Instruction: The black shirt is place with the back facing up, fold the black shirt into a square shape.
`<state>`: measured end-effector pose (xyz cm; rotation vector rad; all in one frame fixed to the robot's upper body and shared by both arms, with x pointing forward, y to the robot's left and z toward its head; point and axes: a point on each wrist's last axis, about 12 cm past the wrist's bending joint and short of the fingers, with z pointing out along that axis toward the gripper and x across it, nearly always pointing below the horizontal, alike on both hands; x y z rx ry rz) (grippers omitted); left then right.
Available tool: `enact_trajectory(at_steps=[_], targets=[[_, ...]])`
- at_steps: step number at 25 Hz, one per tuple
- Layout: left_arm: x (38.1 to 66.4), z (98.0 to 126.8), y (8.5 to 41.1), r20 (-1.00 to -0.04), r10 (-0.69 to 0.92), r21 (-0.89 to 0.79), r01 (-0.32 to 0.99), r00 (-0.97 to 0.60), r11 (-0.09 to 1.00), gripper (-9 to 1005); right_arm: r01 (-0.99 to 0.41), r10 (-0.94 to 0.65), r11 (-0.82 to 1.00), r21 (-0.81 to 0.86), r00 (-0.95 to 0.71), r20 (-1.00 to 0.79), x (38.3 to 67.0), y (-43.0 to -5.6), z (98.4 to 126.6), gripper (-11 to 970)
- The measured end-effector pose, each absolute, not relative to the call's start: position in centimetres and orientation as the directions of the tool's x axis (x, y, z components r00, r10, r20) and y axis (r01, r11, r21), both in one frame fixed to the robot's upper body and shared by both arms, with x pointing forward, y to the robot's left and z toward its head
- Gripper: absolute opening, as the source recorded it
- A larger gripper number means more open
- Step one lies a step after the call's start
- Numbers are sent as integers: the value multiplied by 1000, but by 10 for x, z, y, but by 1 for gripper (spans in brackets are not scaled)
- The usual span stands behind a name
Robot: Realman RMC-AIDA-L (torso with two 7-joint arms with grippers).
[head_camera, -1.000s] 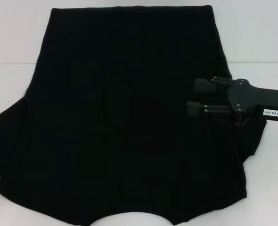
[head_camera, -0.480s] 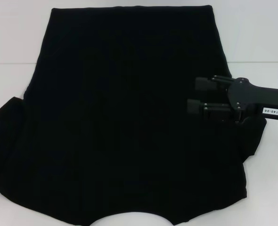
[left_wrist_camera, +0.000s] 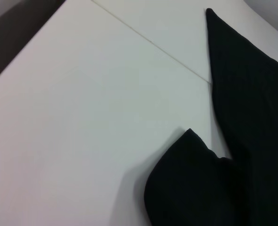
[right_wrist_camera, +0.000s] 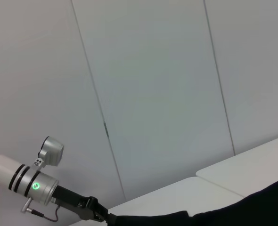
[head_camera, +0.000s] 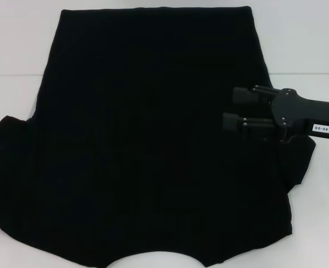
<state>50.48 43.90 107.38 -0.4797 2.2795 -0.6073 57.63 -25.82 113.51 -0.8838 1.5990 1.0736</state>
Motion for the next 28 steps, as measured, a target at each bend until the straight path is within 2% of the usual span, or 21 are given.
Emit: enact_trajectory(at_steps=[21, 24, 28], targets=[[499, 1076, 450, -565, -532, -554, -188, -631, 811, 2, -907, -35, 354, 228, -257, -966, 576, -259, 1135, 883], [501, 1079, 447, -570, -535, -576, -161, -624, 801, 7, -906, -33, 356, 229, -257, -966, 576, -260, 1134, 884], [512, 1091, 431, -597, -509, -625, -38, -620, 779, 13, -904, -32, 360, 231, -259, -965, 574, -262, 1132, 884]])
